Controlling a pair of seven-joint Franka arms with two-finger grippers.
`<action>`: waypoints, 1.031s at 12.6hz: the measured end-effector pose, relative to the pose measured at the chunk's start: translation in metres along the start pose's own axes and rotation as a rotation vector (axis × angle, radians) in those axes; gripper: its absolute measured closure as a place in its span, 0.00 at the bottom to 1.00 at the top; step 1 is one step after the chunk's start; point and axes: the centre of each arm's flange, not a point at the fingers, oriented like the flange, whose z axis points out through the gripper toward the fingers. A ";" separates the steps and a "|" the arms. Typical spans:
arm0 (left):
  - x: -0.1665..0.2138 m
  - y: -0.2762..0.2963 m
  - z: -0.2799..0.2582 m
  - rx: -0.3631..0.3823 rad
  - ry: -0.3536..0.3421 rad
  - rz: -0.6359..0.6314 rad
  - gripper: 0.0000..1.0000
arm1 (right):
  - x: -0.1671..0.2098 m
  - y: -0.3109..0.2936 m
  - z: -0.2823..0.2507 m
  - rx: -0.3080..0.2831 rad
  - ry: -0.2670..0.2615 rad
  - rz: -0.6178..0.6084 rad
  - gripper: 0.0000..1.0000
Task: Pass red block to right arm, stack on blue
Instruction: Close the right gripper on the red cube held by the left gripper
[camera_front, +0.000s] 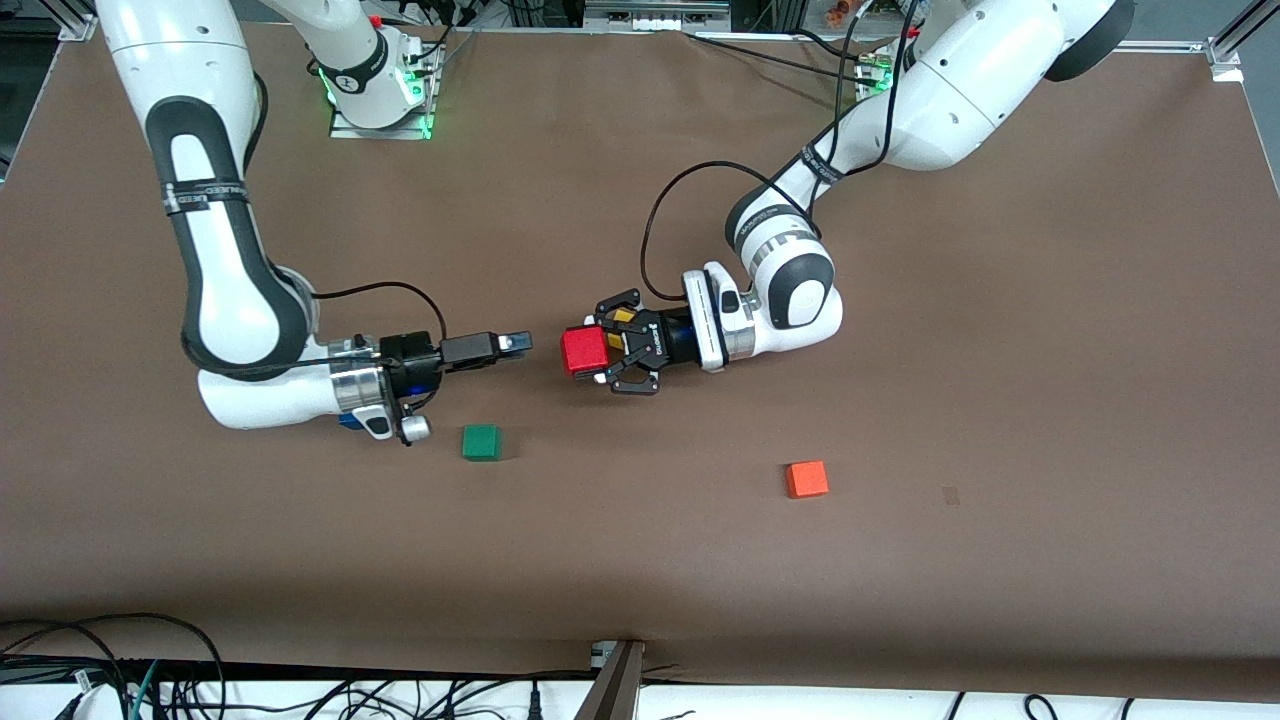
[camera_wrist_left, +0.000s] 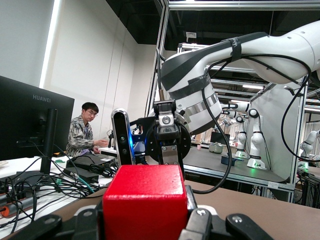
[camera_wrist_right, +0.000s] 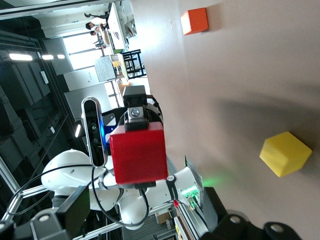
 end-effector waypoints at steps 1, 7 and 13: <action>0.001 -0.001 0.000 0.000 0.002 0.002 0.44 | 0.001 -0.001 0.006 -0.004 0.007 -0.002 0.00; 0.006 -0.008 0.000 0.022 -0.006 0.012 0.44 | 0.005 -0.011 0.035 0.005 0.062 -0.008 0.00; 0.008 -0.011 0.000 0.027 -0.004 0.017 0.44 | 0.007 -0.017 0.061 -0.027 0.119 -0.018 0.05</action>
